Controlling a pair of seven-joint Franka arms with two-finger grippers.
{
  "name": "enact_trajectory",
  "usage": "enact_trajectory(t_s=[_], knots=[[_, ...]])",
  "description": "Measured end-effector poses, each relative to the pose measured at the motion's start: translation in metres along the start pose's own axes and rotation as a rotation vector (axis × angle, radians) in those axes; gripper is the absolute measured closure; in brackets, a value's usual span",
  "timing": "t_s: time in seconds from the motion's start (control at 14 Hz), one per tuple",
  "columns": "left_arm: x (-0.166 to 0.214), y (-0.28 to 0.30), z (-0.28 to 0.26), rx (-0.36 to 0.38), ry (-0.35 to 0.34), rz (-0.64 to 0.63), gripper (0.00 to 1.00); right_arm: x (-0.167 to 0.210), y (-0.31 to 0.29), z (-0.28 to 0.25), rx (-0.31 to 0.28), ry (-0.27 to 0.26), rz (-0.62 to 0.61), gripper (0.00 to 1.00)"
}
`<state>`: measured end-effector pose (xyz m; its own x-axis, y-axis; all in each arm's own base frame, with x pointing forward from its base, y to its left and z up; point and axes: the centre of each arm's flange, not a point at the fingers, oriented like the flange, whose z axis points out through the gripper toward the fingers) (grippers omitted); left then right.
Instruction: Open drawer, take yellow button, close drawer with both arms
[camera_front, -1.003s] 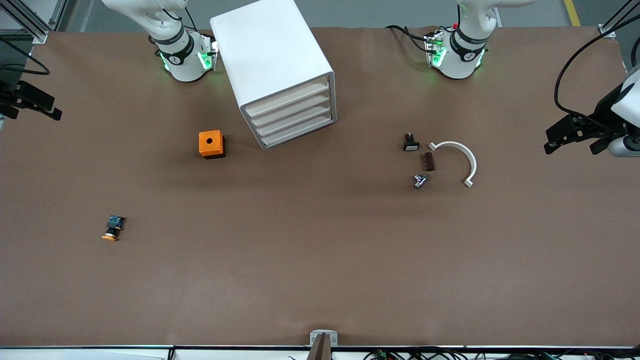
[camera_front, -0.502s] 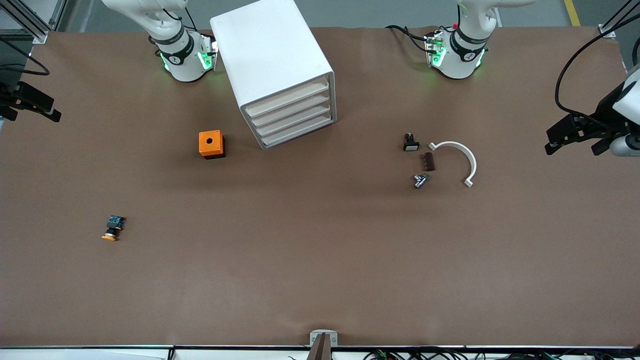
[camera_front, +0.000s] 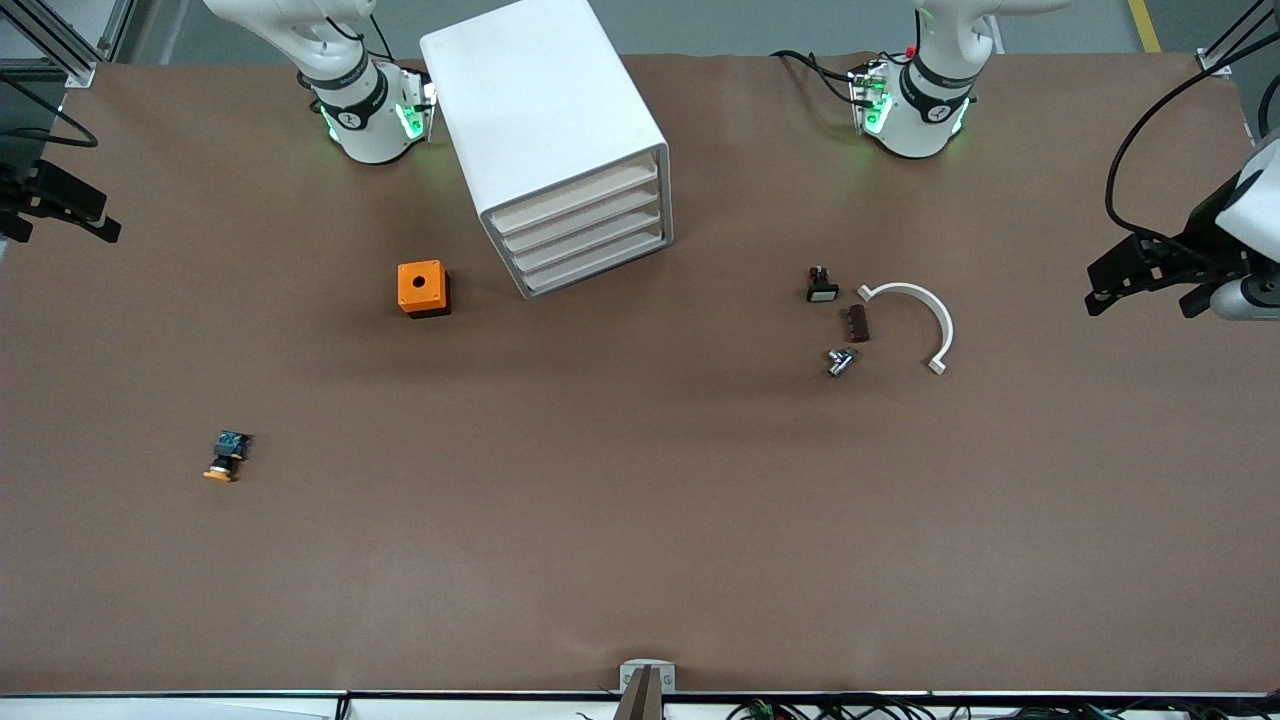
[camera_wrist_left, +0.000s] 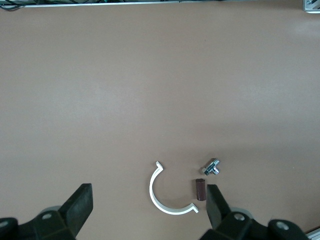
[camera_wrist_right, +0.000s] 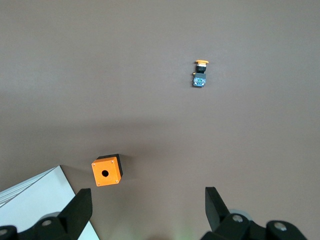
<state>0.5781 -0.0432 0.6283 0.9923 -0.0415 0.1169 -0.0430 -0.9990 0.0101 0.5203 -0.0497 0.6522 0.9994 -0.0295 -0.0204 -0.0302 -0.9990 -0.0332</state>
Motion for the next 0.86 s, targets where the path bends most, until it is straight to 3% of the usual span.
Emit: enact_trajectory(t_s=[0.86], knots=[[0.0036, -0.0024, 0.0037, 0.000, -0.004, -0.008, 0.00, 0.0022, 0.0049, -0.0026, -0.025, 0.024, 0.003, 0.00]])
